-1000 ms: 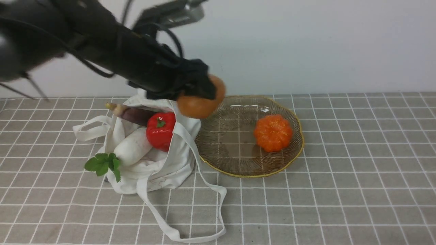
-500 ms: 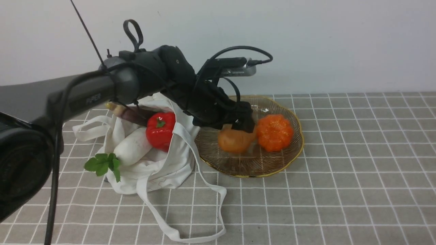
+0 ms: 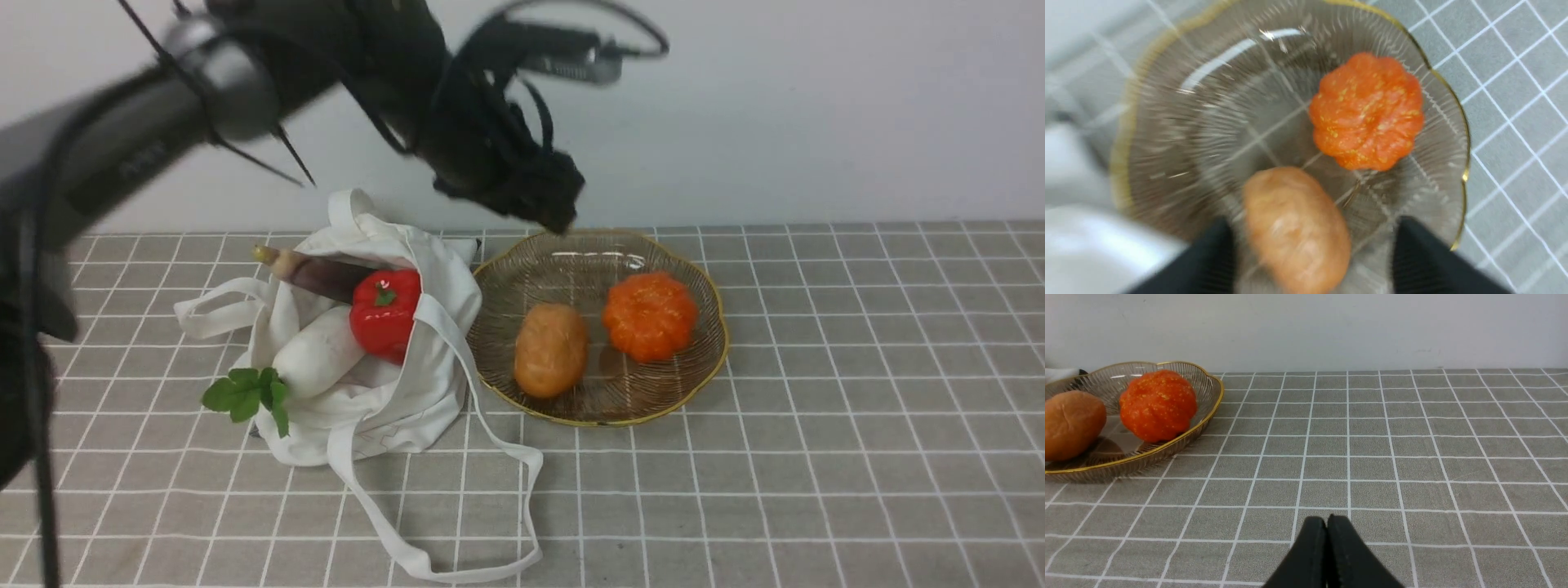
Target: Take vegetables from bag on grey coffee tablecloth place on plate.
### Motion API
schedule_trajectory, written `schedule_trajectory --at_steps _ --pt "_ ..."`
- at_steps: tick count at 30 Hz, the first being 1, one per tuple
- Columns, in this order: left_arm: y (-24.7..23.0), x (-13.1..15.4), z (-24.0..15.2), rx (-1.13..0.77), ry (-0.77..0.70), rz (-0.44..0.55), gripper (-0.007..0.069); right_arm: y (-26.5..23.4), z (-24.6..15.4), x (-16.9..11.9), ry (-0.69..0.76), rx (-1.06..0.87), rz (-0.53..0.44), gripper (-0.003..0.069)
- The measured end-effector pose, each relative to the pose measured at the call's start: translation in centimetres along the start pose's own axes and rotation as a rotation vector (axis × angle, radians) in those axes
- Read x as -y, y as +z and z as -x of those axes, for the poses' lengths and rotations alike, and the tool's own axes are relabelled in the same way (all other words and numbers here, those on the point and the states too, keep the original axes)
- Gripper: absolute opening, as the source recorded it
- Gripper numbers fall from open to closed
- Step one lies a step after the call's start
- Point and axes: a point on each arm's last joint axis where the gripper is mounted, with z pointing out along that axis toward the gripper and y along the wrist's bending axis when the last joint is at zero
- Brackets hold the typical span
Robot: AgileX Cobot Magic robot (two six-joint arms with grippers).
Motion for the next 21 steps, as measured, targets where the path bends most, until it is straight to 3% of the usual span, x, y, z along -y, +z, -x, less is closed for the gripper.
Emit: schedule_trajectory --at_steps 1,2,3,5,12,17,21 --pt "-2.5 0.2 0.5 -0.003 -0.001 0.039 0.0202 0.0 0.0 0.0 0.0 0.0 0.0 -0.0015" --pt "-3.2 0.3 0.6 0.003 0.0 0.046 0.0184 0.0 0.0 0.0 0.0 0.0 0.0 -0.0015" --pt "-6.0 0.5 1.0 0.026 0.009 0.1 0.0078 0.0 0.0 0.0 0.0 0.0 0.0 -0.0015" --pt "-9.3 0.8 1.2 0.075 0.024 0.161 0.0021 0.0 0.0 0.0 0.0 0.0 0.0 -0.0015" --pt "-17.9 2.8 -0.8 0.197 0.048 0.22 -0.0005 0.0 0.0 0.0 0.0 0.0 0.0 -0.0015" --pt "-21.3 4.2 -5.6 0.175 0.045 0.222 -0.0005 0.0 0.0 0.0 0.0 0.0 0.0 -0.0015" --pt "-22.4 5.4 -12.8 0.107 0.028 0.204 -0.0005 0.0 0.0 0.0 0.0 0.0 0.0 -0.0015"
